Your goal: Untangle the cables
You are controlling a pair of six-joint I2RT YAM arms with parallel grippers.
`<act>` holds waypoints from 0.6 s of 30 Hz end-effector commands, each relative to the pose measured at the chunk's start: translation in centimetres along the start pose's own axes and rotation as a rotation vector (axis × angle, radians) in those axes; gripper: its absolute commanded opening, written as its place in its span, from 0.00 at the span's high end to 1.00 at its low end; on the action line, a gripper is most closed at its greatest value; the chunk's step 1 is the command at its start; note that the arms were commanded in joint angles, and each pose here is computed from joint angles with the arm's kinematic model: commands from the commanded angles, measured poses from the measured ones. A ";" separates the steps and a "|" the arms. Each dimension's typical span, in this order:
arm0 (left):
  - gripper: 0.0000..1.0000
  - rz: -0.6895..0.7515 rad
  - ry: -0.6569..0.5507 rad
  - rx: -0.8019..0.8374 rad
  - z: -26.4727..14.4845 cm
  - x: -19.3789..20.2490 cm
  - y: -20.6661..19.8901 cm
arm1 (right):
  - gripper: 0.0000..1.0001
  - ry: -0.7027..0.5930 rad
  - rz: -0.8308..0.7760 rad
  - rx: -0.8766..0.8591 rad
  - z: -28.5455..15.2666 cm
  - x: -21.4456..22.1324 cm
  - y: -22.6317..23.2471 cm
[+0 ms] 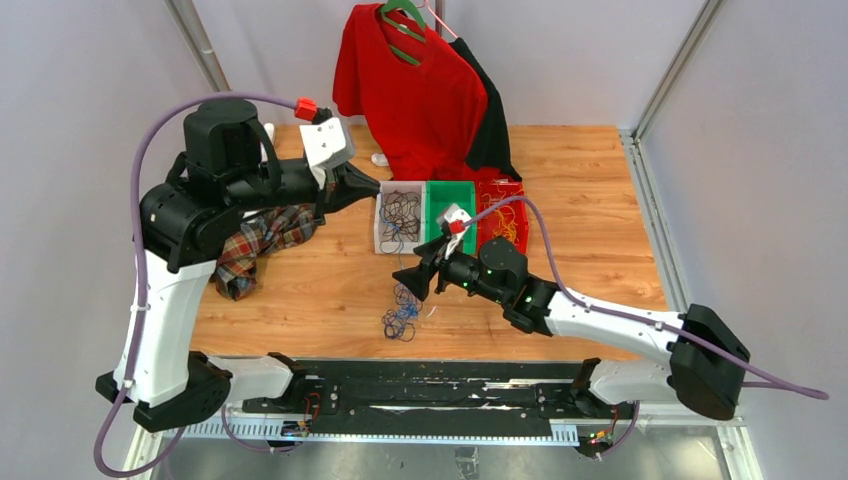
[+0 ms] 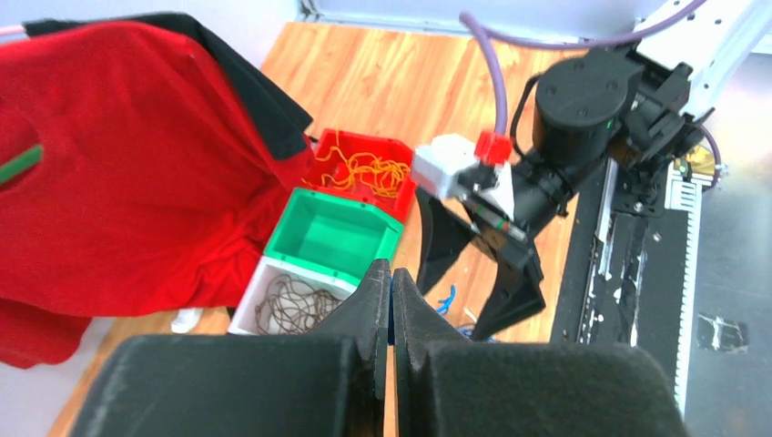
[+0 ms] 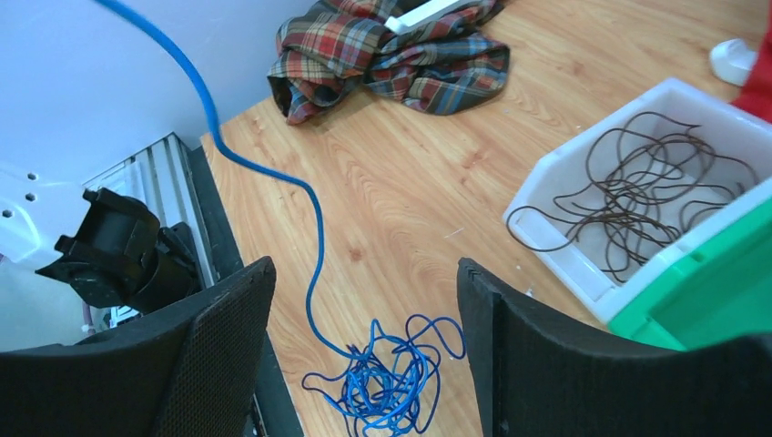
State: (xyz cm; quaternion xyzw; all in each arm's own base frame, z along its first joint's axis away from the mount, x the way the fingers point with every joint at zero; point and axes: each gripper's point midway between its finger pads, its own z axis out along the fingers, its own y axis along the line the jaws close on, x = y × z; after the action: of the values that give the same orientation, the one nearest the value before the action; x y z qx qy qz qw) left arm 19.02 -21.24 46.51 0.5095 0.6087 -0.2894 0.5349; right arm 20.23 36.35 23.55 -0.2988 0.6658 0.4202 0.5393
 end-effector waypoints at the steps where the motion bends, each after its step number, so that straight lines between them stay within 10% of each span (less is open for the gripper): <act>1: 0.99 0.024 -0.051 -0.037 -0.9 -2.4 0.5 | 0.27 -0.019 -0.019 -0.102 1.8 -0.9 2.0; 18: 1.00 0.137 -0.279 -0.095 -4.3 -11.5 0.7 | 0.55 0.063 0.043 -0.040 8.1 2.5 -0.4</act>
State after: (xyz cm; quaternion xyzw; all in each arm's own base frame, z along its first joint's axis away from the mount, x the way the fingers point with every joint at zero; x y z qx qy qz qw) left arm 18.12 -20.90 55.74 0.4899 0.5365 -0.2829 0.6262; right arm 22.78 42.71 20.72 -0.3135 0.6798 0.4339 0.5013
